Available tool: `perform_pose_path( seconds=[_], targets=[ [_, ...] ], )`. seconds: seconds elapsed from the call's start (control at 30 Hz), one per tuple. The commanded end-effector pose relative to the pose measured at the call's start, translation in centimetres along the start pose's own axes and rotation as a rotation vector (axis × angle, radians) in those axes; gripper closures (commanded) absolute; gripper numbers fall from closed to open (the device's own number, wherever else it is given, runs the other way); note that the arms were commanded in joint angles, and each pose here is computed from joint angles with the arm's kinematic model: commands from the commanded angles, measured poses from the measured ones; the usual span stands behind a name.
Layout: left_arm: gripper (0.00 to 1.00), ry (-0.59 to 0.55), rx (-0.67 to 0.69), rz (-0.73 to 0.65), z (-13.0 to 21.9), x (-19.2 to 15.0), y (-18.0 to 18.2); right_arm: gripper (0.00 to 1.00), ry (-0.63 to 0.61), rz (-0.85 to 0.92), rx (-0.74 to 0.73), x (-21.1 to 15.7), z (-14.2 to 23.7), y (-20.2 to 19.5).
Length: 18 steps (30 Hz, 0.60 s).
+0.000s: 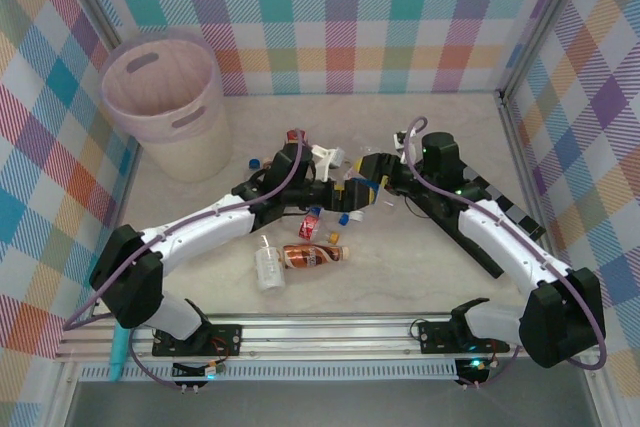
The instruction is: Put the plastic bottles in the bin
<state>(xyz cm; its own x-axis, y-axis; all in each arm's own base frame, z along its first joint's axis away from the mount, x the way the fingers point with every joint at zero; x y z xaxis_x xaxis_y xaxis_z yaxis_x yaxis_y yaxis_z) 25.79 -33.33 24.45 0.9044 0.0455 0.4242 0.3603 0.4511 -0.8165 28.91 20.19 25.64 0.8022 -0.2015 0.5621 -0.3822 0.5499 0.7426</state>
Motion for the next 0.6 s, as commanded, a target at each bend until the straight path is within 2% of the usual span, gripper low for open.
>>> perform_pose_path(
  seconds=[0.0,0.17,0.37,0.57],
  targets=[
    [0.0,-0.038,-0.054,-0.012,-0.6,1.5,-1.5,0.4,-0.03,0.041,0.101,1.5,0.0,2.6],
    [0.08,-0.021,-0.061,0.01,-1.3,1.4,-1.3,0.4,-0.025,0.034,0.114,1.6,-0.5,2.6],
    [0.27,-0.021,-0.052,0.012,-1.4,1.4,-1.1,0.39,-0.026,0.031,0.093,1.6,-1.0,2.0],
    [0.41,-0.016,-0.034,0.019,-1.7,1.4,-0.7,0.28,-0.025,0.016,0.049,1.6,-0.9,1.5]
  ],
)
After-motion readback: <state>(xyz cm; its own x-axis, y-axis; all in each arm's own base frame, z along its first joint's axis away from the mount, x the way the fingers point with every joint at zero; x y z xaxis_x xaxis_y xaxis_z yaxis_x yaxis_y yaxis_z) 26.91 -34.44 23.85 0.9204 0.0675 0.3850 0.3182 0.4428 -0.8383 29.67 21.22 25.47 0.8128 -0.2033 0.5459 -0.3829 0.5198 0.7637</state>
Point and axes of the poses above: each hand's point on the last joint's axis, 136 mm out from that joint toward the fingers, its own z axis back along the fingers, its own y axis along the line the jaws close on, x = y × z, the point moved 4 cm from there along z, back along the fingers, and after that the axes turned 9 degrees about z, right-handed, at the moved point
